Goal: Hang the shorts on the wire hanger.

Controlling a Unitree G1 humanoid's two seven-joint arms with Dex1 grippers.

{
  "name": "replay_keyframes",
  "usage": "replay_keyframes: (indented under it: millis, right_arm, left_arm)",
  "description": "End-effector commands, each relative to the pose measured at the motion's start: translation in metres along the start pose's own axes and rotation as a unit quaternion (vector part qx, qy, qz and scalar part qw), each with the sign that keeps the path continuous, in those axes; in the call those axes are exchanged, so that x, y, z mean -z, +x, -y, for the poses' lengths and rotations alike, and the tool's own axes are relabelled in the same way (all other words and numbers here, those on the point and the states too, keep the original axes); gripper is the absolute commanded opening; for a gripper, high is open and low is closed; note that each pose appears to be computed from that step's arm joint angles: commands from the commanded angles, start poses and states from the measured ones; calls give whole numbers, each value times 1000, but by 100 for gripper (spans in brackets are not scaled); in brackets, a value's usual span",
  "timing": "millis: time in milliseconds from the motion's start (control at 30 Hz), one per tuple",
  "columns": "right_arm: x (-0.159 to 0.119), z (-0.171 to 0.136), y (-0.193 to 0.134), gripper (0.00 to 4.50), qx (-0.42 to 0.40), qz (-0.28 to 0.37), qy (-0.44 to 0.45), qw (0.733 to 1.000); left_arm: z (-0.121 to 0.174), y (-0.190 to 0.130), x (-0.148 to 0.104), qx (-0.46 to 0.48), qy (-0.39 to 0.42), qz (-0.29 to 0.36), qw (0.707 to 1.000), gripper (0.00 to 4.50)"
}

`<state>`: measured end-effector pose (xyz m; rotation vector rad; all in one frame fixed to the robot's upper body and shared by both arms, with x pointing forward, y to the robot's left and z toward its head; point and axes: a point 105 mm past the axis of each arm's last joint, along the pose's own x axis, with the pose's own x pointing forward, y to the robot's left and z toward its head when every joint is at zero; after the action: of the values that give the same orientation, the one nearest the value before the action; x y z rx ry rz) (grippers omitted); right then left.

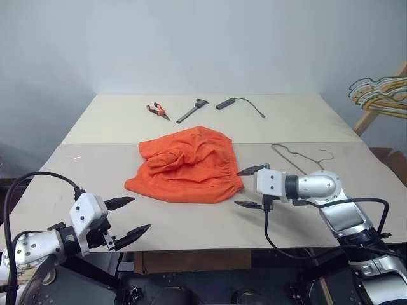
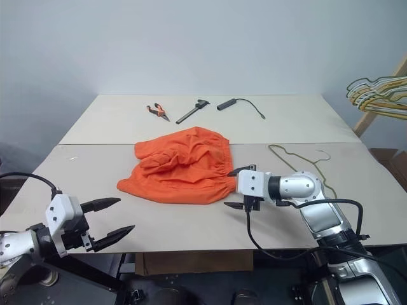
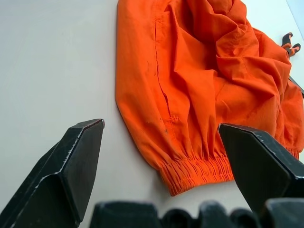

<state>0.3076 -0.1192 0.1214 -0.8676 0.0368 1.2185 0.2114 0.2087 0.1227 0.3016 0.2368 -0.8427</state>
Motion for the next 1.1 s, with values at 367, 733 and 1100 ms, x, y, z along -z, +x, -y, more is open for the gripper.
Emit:
replay_keyframes:
  millis: [367,733,1100]
  right_arm:
    - [-10,7,-1,446,14,10,-23,1000]
    - [-2,20,-12,446,14,-17,-64,998]
    - [25,23,16,446,-17,-84,-193,977]
  left_arm:
    - [-12,1,-16,-41,30,8,999,450]
    - [-17,7,13,-49,42,-65,996,450]
    - [-24,6,14,-30,53,-76,995,450]
